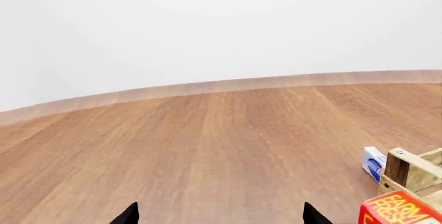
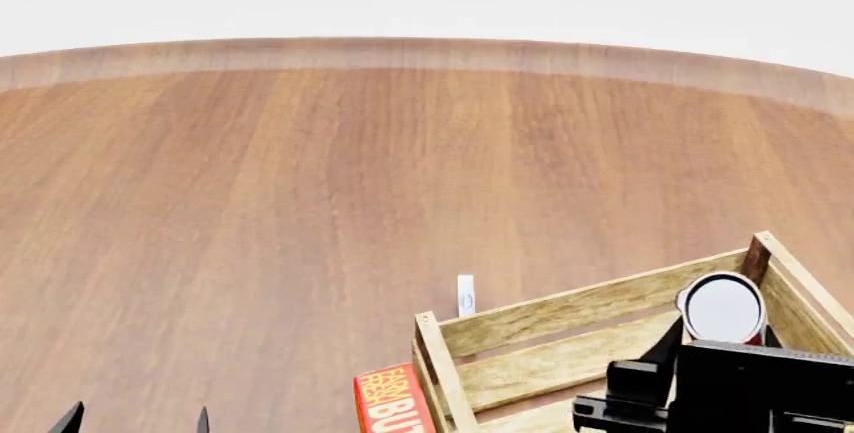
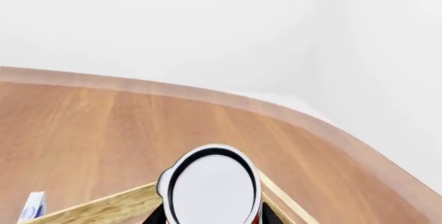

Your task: Pick up the tomato sauce, and put it in the wooden tray.

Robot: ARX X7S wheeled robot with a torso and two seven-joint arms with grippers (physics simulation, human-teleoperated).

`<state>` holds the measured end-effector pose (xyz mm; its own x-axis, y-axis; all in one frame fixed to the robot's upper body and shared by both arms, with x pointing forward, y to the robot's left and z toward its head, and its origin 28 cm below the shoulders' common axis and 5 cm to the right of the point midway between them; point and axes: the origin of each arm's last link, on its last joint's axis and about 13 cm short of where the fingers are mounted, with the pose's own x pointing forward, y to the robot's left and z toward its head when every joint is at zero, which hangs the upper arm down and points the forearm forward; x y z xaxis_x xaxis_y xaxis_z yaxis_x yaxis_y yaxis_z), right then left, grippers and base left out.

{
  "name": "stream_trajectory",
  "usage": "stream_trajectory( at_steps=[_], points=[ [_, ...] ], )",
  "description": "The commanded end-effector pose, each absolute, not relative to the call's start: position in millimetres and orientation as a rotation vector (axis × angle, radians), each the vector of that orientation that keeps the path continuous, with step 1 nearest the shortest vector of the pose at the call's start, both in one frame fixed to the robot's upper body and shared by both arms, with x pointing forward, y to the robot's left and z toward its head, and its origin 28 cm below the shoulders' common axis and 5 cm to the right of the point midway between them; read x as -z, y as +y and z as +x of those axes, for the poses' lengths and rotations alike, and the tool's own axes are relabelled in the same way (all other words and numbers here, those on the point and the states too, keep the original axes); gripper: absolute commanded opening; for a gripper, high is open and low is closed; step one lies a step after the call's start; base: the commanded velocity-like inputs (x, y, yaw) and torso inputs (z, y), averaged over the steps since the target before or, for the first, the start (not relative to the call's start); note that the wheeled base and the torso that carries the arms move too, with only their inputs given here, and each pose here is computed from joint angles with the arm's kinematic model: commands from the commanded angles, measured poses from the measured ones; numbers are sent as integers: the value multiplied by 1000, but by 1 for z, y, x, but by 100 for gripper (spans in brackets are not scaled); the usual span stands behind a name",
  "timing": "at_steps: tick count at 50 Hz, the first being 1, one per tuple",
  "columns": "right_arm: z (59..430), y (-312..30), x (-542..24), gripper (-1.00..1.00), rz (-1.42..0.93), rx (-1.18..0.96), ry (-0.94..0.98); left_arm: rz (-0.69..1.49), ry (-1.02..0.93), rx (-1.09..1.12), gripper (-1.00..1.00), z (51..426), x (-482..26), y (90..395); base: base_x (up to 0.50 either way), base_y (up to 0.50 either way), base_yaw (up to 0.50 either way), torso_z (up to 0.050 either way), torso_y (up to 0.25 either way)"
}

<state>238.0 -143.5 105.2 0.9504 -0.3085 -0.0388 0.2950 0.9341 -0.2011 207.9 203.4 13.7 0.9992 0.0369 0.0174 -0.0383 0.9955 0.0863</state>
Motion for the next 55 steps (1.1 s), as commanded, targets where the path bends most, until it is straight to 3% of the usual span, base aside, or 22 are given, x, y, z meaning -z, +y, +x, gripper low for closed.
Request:
stream_trajectory(
  at_steps=[1,13,20,55],
  points=[
    [260,-154,-101,-100,-195,335,103,47,-20,-14,100,208,-15,203,0,0,0,0,0],
    [271,-155,-77,-100,-115,288,124,52,-22,-15,100,208,-15,203,0,0,0,0,0],
    [275,-155,-68,-100,87,189,122,56,-24,-14,100,208,-14,203,0,0,0,0,0],
    [281,-152,-34,-100,-46,118,475,40,-22,-26,100,207,-14,205,0,0,0,0,0]
  ],
)
